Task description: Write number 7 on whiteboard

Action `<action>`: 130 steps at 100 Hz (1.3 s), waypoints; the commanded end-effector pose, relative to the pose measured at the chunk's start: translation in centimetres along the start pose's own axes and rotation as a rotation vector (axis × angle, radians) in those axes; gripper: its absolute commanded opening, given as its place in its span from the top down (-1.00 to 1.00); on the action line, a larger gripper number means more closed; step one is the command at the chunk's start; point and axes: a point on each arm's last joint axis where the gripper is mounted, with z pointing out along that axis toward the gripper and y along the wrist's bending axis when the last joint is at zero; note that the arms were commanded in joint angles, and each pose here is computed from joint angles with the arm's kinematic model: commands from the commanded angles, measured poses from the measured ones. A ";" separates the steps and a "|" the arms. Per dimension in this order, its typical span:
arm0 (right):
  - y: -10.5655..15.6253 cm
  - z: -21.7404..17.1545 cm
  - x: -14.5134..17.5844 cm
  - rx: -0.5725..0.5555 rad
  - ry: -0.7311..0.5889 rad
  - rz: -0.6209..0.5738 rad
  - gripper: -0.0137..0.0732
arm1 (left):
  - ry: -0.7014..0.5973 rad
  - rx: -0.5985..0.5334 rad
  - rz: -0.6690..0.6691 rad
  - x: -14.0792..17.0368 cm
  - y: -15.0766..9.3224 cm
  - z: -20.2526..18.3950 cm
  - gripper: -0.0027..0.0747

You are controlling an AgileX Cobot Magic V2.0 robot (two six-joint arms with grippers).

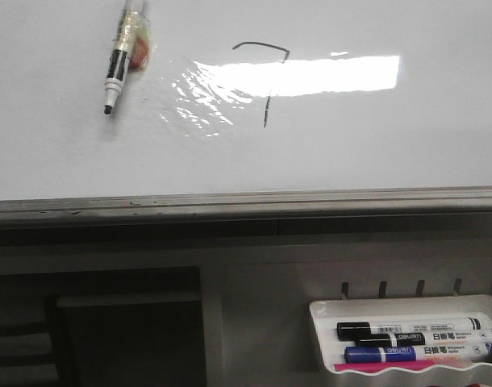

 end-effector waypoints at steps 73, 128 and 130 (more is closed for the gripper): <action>-0.1 -0.4 -1.2 0.032 -0.069 0.004 0.83 | -0.063 -0.046 -0.021 0.4 0.2 -0.2 0.98; -0.1 -0.4 -1.2 0.032 -0.069 0.004 0.83 | -0.059 -0.083 -0.016 0.4 0.4 -0.2 0.98; -0.1 -0.4 -1.2 0.032 -0.069 0.004 0.83 | -0.059 -0.083 -0.016 0.4 0.4 -0.2 0.98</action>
